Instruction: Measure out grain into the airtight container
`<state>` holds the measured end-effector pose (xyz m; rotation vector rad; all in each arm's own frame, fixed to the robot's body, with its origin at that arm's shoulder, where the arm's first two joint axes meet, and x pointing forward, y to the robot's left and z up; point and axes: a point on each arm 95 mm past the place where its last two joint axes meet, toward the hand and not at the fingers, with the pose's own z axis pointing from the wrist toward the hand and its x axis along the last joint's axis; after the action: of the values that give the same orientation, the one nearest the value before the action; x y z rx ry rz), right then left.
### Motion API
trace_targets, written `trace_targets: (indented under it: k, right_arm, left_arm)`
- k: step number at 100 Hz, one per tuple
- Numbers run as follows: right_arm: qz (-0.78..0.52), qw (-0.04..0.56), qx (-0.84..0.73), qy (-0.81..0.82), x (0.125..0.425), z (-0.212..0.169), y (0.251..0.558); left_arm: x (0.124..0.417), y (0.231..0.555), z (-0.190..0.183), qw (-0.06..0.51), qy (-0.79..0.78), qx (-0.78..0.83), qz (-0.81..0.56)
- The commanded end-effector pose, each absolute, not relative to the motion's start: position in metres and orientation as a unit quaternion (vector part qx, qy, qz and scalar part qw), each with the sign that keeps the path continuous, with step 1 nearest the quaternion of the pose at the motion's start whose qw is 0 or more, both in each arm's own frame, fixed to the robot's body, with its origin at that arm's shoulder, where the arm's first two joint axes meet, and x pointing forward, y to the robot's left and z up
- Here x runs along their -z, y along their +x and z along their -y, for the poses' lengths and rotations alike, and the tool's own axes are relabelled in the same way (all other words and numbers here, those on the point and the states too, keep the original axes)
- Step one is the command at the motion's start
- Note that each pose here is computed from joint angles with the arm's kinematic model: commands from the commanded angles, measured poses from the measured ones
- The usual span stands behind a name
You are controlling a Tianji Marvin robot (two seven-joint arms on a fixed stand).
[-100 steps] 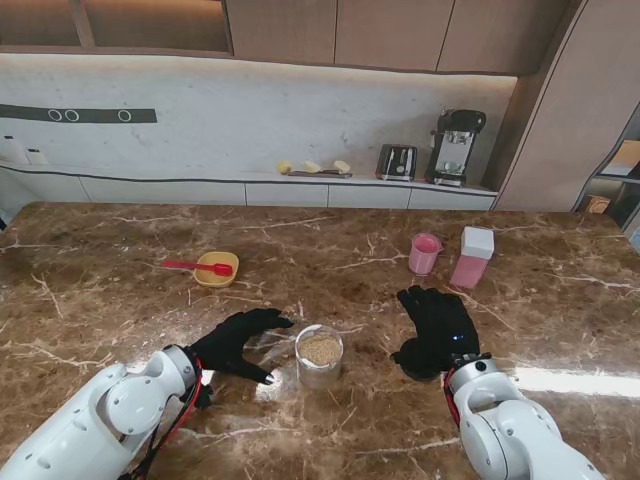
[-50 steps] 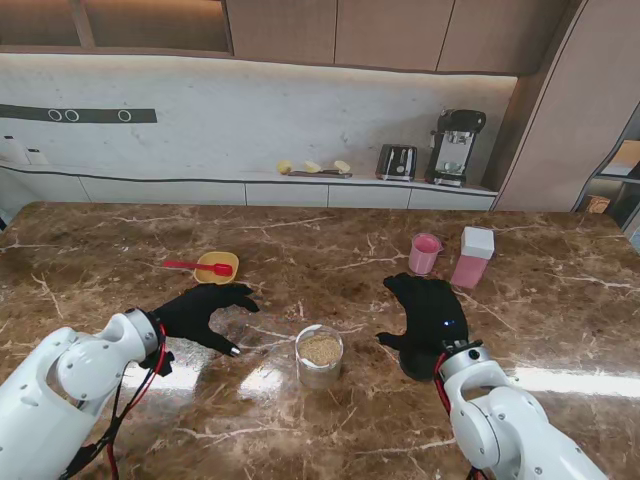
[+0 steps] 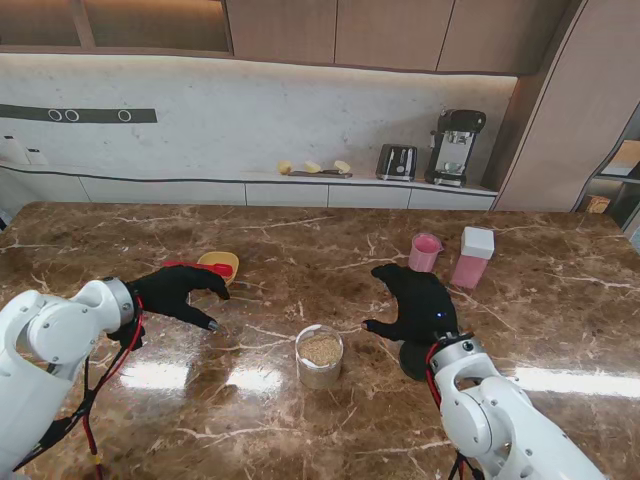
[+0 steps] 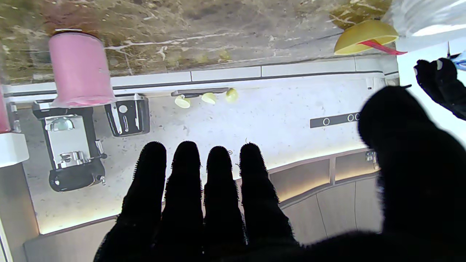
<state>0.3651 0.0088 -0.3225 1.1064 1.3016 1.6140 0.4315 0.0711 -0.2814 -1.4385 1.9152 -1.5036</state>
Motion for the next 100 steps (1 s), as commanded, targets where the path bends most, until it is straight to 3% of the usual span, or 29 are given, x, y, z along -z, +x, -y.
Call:
trace_targets:
  k: [1, 50, 100]
  right_arm:
    - [-0.512, 0.378, -0.631, 0.443, 0.327, -0.012, 0.366]
    - [-0.482, 0.371, -0.651, 0.454, 0.322, -0.006, 0.377]
    - [-0.47, 0.367, -0.658, 0.459, 0.319, -0.003, 0.375]
  left_arm:
    - [0.263, 0.44, -0.08, 0.18, -0.495, 0.522, -0.67]
    - [0.222, 0.463, -0.101, 0.257, -0.494, 0.428, -0.712]
    - [0.216, 0.485, -0.106, 0.285, -0.5, 0.355, -0.737]
